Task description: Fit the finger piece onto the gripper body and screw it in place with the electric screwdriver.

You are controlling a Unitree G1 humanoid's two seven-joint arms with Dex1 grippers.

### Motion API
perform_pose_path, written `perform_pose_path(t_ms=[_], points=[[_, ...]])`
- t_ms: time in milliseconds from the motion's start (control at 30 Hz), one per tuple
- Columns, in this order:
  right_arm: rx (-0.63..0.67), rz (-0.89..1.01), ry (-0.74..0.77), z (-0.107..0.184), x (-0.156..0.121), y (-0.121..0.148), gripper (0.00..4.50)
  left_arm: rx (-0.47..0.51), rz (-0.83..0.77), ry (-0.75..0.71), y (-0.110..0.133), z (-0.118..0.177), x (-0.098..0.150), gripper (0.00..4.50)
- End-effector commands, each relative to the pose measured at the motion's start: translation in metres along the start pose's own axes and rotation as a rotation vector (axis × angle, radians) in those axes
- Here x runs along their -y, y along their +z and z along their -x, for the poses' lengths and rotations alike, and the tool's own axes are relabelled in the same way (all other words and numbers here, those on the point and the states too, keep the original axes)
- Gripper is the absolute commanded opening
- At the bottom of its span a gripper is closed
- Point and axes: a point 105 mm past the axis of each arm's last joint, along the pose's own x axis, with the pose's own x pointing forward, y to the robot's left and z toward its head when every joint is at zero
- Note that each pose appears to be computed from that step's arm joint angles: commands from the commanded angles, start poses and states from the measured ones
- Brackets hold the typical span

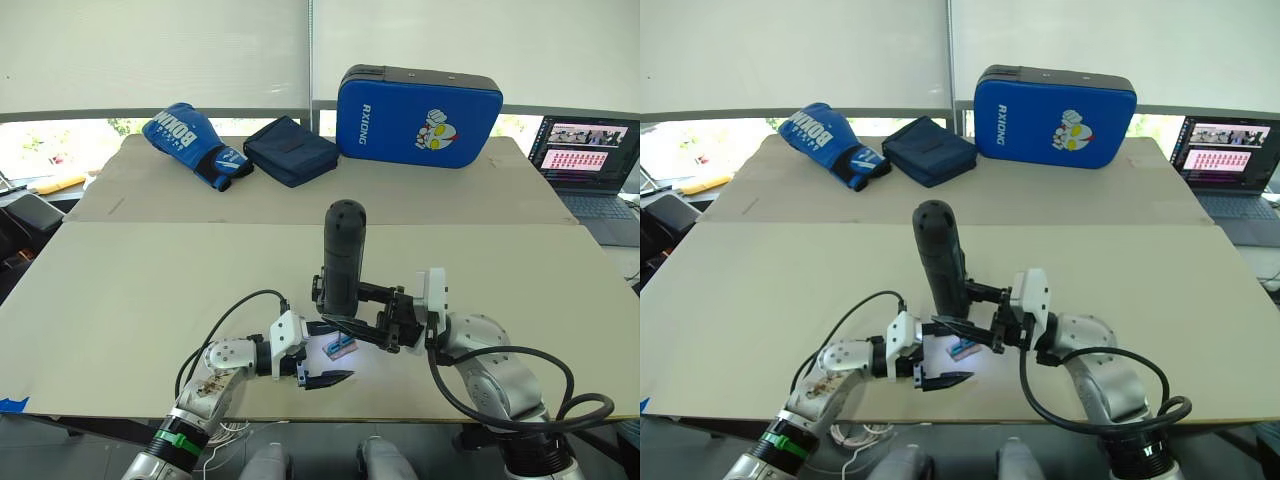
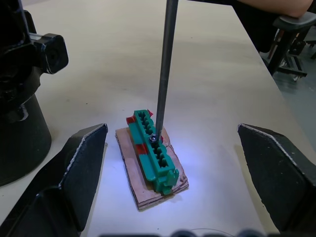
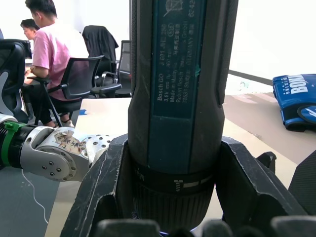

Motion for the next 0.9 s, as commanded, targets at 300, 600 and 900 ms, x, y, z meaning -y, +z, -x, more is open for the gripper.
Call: perform_pose_path(t_ms=[300, 600, 900], points=[[0.062, 0.051, 0.003, 0.0018, 0.0003, 0.0158, 1.92, -0.050, 0.066, 0.030, -0.0141, 0.0043, -0.0003, 4.45], [0.065, 0.025, 0.022, 0.0026, -0.0036, 0.0154, 1.92, -0.050, 0.067, 0.028, -0.0139, 0.0038, 0.0007, 4.45], [0.061, 0.019, 0.030, 0.0037, -0.0039, 0.0155, 1.92, -0.052, 0.069, 0.024, -0.0151, 0.0034, 0.0022, 4.45]])
